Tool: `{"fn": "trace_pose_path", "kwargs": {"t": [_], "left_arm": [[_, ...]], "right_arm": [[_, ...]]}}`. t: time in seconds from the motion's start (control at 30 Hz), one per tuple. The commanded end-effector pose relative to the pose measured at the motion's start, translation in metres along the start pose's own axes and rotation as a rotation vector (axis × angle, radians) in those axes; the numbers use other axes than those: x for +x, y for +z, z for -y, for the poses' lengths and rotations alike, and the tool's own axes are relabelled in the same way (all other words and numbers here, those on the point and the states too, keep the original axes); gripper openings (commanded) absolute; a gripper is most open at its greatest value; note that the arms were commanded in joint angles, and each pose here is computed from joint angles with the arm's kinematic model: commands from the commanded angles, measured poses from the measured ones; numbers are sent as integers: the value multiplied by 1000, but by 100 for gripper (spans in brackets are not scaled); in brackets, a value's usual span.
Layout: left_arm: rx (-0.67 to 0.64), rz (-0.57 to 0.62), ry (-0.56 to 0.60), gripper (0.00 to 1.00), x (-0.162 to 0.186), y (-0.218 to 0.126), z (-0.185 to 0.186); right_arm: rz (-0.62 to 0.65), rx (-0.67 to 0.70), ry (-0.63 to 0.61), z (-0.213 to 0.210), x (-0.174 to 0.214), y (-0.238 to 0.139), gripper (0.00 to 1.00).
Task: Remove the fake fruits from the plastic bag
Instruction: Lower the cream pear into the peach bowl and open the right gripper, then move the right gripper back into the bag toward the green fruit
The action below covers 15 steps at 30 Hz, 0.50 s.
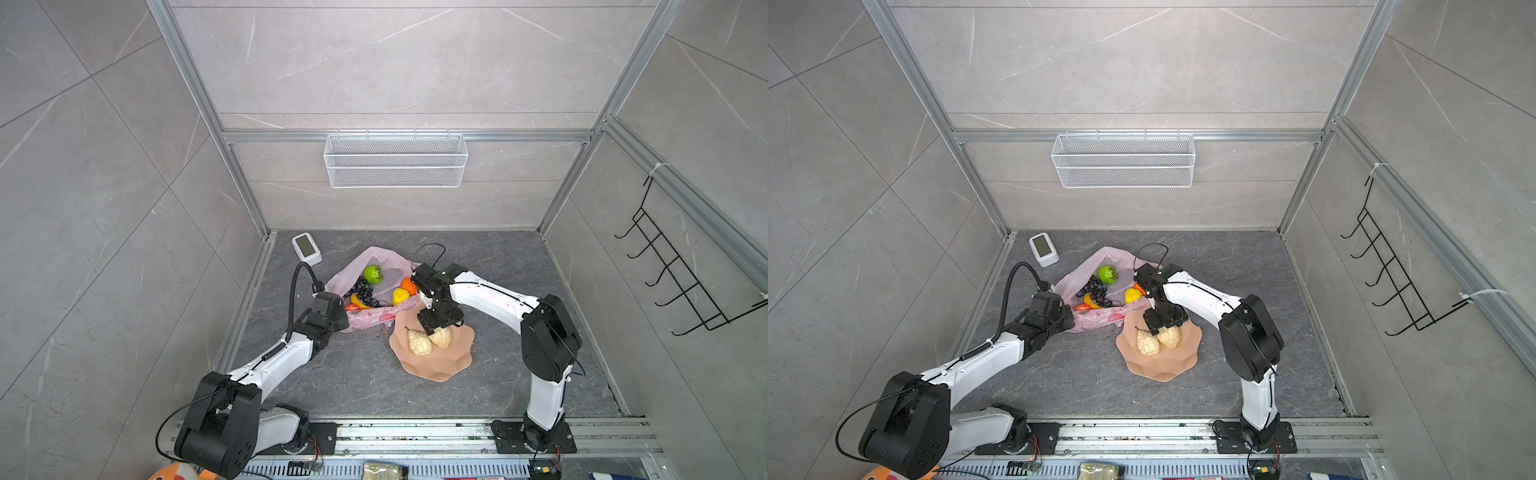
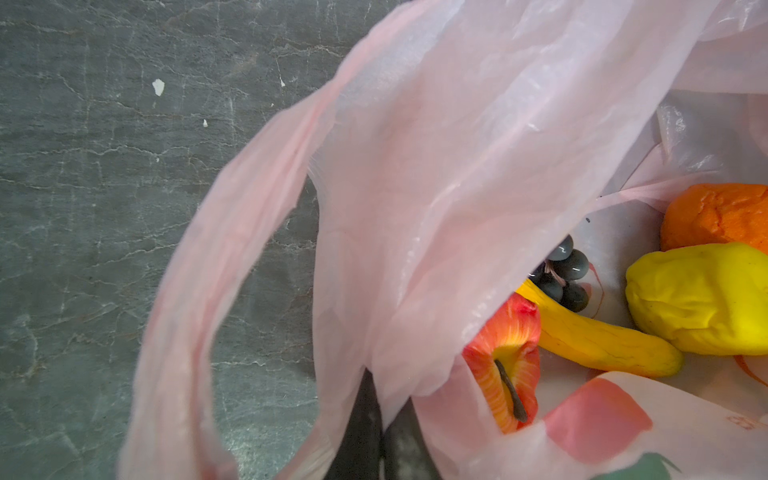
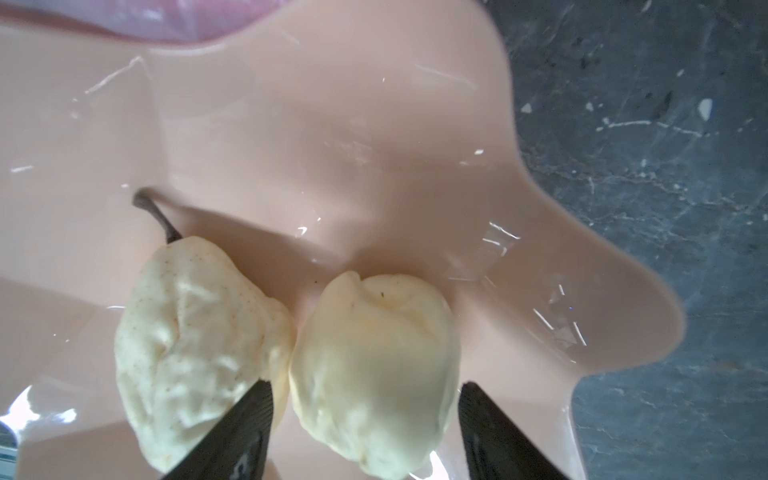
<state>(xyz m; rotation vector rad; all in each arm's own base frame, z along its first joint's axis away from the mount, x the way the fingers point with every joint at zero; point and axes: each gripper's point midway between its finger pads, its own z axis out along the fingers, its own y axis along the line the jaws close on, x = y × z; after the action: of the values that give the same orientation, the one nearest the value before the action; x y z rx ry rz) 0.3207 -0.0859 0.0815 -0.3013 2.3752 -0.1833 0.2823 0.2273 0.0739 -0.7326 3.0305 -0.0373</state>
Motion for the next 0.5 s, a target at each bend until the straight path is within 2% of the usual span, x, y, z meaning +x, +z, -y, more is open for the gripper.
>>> {"fn": "trace_pose_path", "kwargs": {"t": [0.0,0.33,0.47], "left_arm": [[7,32,18,0,-7,-5,2],[14,33,18,0,-8,-5,3],[3,41,20,0,-9,-7,1]], "right_arm": [[-14,26,-22,2,2,-2,73],[76,49,0,7,-7,-33,73],[184,49,24,3,-18,-62,72]]}}
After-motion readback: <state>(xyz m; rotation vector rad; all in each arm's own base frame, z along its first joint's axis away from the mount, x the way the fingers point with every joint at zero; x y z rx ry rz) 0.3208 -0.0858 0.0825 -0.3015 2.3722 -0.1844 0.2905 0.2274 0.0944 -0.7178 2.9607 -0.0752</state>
